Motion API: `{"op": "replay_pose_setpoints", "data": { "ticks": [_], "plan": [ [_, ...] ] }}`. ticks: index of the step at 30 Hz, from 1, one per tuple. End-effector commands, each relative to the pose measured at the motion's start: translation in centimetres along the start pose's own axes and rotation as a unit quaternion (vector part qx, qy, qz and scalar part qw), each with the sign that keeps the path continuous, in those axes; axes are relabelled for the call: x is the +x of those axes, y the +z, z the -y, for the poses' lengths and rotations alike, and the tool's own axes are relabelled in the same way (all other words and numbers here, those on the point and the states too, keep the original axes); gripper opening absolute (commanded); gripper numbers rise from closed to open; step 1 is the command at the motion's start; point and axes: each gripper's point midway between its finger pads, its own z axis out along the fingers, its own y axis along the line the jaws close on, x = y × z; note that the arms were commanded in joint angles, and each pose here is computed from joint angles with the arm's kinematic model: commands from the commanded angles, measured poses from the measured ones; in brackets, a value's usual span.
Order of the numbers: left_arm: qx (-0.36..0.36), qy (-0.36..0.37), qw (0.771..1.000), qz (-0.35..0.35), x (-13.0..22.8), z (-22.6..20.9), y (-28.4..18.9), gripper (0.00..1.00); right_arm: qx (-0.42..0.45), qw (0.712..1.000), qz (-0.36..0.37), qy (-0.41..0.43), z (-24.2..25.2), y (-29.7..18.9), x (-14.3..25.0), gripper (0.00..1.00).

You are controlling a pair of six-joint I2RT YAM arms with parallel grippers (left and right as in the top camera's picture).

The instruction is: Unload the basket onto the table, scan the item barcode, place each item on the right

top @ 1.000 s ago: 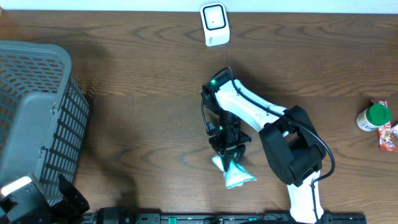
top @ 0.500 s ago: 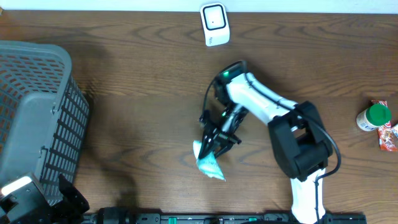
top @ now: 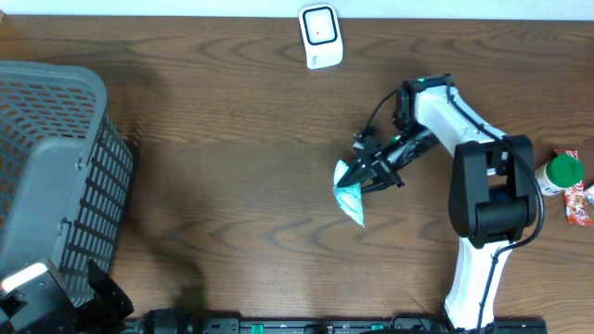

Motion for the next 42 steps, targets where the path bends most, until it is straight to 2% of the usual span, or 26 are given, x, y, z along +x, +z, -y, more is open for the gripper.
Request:
{"op": "replay_pose_setpoints", "data": {
  "ticks": [1, 10, 15, 26, 35, 42],
  "plan": [
    [-0.002, -0.004, 1.000, 0.004, 0.0, -0.2, -0.2, 0.88, -0.010, 1.000, 0.004, -0.018, -0.2, -0.4, -0.4, 0.01],
    [-0.002, -0.004, 1.000, 0.004, 0.0, -0.2, -0.2, 0.88, -0.015, 1.000, 0.011, -0.005, 0.1, -1.0, -0.6, 0.01],
    [-0.002, -0.004, 1.000, 0.004, 0.0, -0.2, -0.2, 0.88, -0.039, 0.998, 0.026, 0.034, 0.1, -2.3, -1.0, 0.01],
    [-0.002, -0.004, 1.000, 0.004, 0.0, -0.2, -0.2, 0.88, -0.070, 0.995, 0.054, 0.041, 0.6, -4.7, -1.6, 0.01],
    [-0.002, -0.004, 1.000, 0.004, 0.0, -0.2, -0.2, 0.88, -0.043, 0.995, 0.067, 0.063, 2.8, -6.3, -1.7, 0.01],
    [-0.002, -0.004, 1.000, 0.004, 0.0, -0.2, -0.2, 0.88, -0.053, 0.993, 0.077, 0.078, 3.1, -7.1, -1.8, 0.01]
  ]
}}
